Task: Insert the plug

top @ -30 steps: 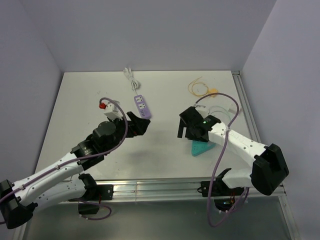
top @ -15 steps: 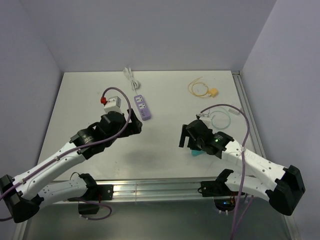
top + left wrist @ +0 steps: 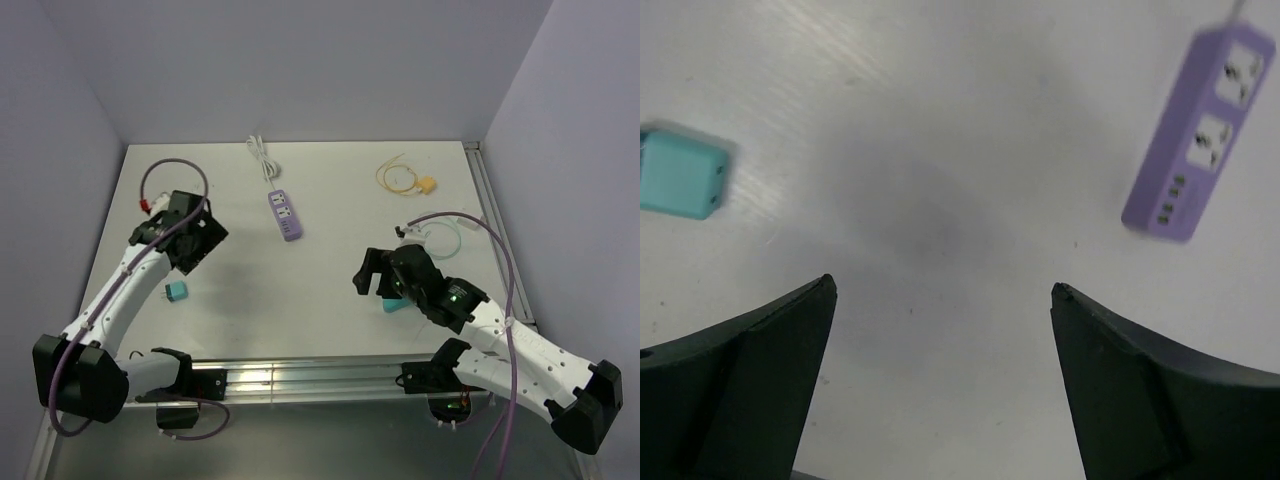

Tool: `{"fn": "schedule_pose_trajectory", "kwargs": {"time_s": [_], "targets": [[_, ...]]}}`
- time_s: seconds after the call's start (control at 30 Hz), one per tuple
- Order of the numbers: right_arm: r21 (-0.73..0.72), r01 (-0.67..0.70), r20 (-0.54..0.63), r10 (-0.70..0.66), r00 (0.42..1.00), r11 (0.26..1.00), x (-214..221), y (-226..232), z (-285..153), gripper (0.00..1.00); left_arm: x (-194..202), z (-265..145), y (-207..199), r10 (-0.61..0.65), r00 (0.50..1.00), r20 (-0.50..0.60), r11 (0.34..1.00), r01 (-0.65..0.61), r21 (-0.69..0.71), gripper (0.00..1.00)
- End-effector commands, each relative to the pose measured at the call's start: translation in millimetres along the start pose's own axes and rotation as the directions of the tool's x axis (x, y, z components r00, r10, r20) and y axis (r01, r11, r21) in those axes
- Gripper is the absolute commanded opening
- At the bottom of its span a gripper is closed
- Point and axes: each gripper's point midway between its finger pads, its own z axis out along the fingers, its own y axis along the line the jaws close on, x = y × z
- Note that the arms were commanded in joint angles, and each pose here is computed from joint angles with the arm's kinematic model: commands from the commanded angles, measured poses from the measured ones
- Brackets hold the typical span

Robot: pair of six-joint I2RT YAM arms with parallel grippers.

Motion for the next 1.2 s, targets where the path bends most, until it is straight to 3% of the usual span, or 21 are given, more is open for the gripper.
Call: {"fn": "schedule_pose_trajectory", "kwargs": {"time_s": [0.0, 0.07, 0.2, 0.53, 0.83, 1.17], "targets": [[-0.074, 0.042, 0.035, -0.040, 0.999, 0.996, -8, 15, 0, 1.00, -20, -2, 40, -0.314, 0.949, 0.023, 0.944, 0.315, -0.097, 0.90], [-0.100, 0.049, 0.025, -0.047, 0.999, 0.994, -3, 18, 3, 1.00, -27, 3, 59, -0.381, 0.923, 0.053, 0.911, 0.384, -0.150, 0.83], [-0.148, 0.053, 0.017, -0.051, 0.999, 0.988, 1, 26, 7, 0.99, -36, 20, 99, -0.524, 0.846, 0.099, 0.799, 0.528, -0.288, 0.82], [-0.106, 0.077, -0.002, -0.078, 0.997, 0.991, 6, 18, 14, 0.98, -21, 38, 146, -0.659, 0.726, 0.198, 0.583, 0.659, -0.475, 0.77], [-0.076, 0.077, -0.017, -0.079, 0.997, 0.994, 7, 12, 10, 0.98, 6, 55, 171, -0.719, 0.664, 0.205, 0.488, 0.692, -0.532, 0.73], [-0.052, 0.069, -0.035, -0.071, 0.997, 0.996, 13, 6, 14, 0.98, 22, 78, 174, -0.744, 0.645, 0.172, 0.470, 0.689, -0.552, 0.71]]}}
